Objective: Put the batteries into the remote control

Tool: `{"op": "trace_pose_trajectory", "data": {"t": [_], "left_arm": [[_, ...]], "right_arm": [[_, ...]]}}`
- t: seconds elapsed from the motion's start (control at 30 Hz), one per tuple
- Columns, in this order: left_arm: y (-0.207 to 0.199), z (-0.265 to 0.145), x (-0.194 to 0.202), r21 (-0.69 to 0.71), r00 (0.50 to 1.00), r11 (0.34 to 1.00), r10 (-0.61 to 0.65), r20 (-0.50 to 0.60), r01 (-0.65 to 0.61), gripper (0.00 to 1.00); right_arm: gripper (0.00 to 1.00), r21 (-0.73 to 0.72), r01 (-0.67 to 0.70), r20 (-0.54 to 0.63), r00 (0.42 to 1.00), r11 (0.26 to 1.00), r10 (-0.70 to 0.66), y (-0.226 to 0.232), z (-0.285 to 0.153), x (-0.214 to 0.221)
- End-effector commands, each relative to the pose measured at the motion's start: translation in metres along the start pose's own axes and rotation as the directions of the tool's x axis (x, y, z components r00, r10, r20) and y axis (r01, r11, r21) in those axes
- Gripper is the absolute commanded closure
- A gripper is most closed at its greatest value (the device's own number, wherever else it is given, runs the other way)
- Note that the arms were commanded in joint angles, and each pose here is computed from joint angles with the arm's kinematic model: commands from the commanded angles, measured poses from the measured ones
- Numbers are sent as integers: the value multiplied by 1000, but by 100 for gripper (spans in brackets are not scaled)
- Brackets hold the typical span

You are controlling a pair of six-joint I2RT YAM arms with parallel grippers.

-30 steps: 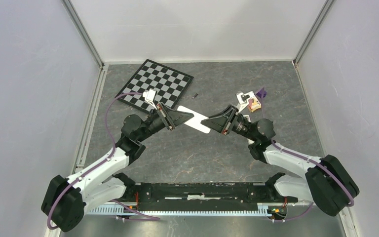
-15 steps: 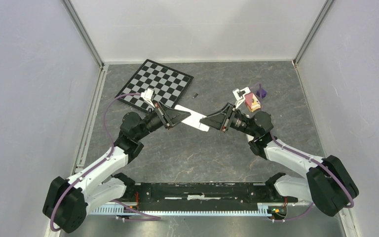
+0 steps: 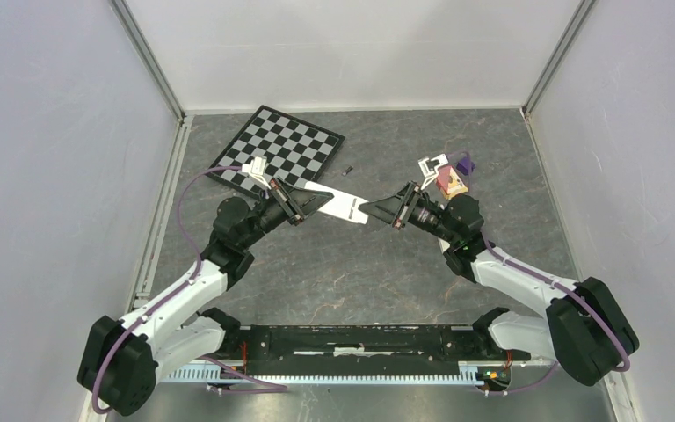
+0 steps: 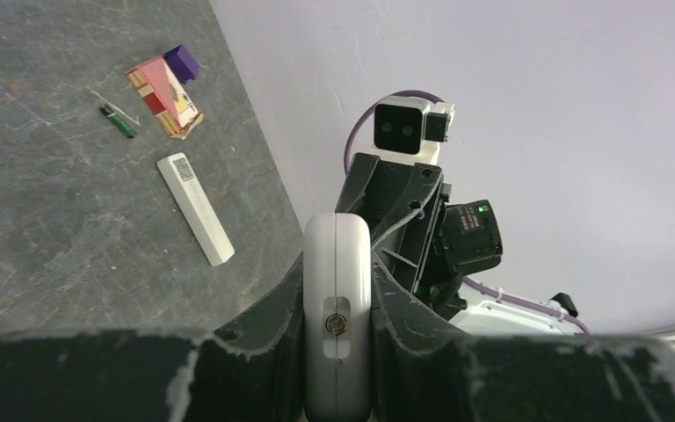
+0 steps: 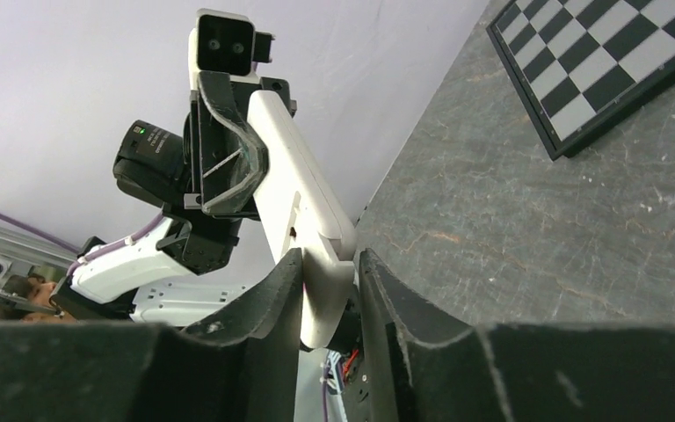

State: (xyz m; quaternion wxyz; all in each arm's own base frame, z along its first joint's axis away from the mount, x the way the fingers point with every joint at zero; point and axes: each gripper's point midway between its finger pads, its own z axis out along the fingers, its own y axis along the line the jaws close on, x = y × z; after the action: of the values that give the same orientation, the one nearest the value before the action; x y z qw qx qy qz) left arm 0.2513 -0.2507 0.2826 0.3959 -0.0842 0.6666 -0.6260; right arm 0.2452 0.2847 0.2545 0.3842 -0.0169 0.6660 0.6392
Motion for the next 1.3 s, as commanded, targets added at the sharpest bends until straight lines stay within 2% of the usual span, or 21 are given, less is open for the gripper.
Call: {"op": "trace_pose_trajectory", "data": {"t": [0.0, 0.07, 0.2, 0.33, 0.4, 0.47, 0.67, 0.83, 1.03, 1.17, 1.27], "left_arm": [[-19, 0, -19, 24, 986, 988, 152, 64, -154, 98], [-11, -1, -18, -12, 978, 979, 202, 54, -202, 98], [2, -1, -16, -53, 966, 965, 258, 32, -256, 98], [16, 0, -15, -96, 959, 955, 284, 16, -281, 98], [23, 0, -14, -118, 955, 949, 297, 8, -294, 98], [36, -2, -13, -170, 950, 936, 312, -8, -309, 98], [84, -25, -17, -373, 915, 843, 401, -47, -388, 98], [85, -41, -21, -411, 892, 804, 450, -48, -428, 98], [68, -41, -14, -335, 884, 823, 462, -74, -459, 98], [54, -35, -3, -244, 873, 839, 470, -128, -487, 98], [48, -33, -1, -212, 868, 842, 475, -145, -497, 98]], "right_arm": [[71, 67, -38, -8, 999, 997, 39, -13, 1, 0], [77, 111, -68, -54, 996, 991, 74, -21, 2, 7], [82, 129, -109, -81, 989, 986, 120, -26, 1, 15], [89, 122, -125, -78, 988, 985, 135, -28, 1, 17], [99, 124, -123, -80, 988, 985, 134, -30, 2, 18], [100, 135, -102, -69, 991, 986, 112, -34, 0, 18], [100, 298, 46, -124, 992, 954, -9, -85, -23, 40], [100, 416, 123, -254, 967, 901, -15, -139, -51, 82], [100, 513, 216, -350, 936, 831, -27, -180, -75, 103], [90, 608, 287, -404, 914, 740, -23, -206, -91, 104], [72, 664, 322, -435, 900, 675, -2, -220, -102, 104]]}}
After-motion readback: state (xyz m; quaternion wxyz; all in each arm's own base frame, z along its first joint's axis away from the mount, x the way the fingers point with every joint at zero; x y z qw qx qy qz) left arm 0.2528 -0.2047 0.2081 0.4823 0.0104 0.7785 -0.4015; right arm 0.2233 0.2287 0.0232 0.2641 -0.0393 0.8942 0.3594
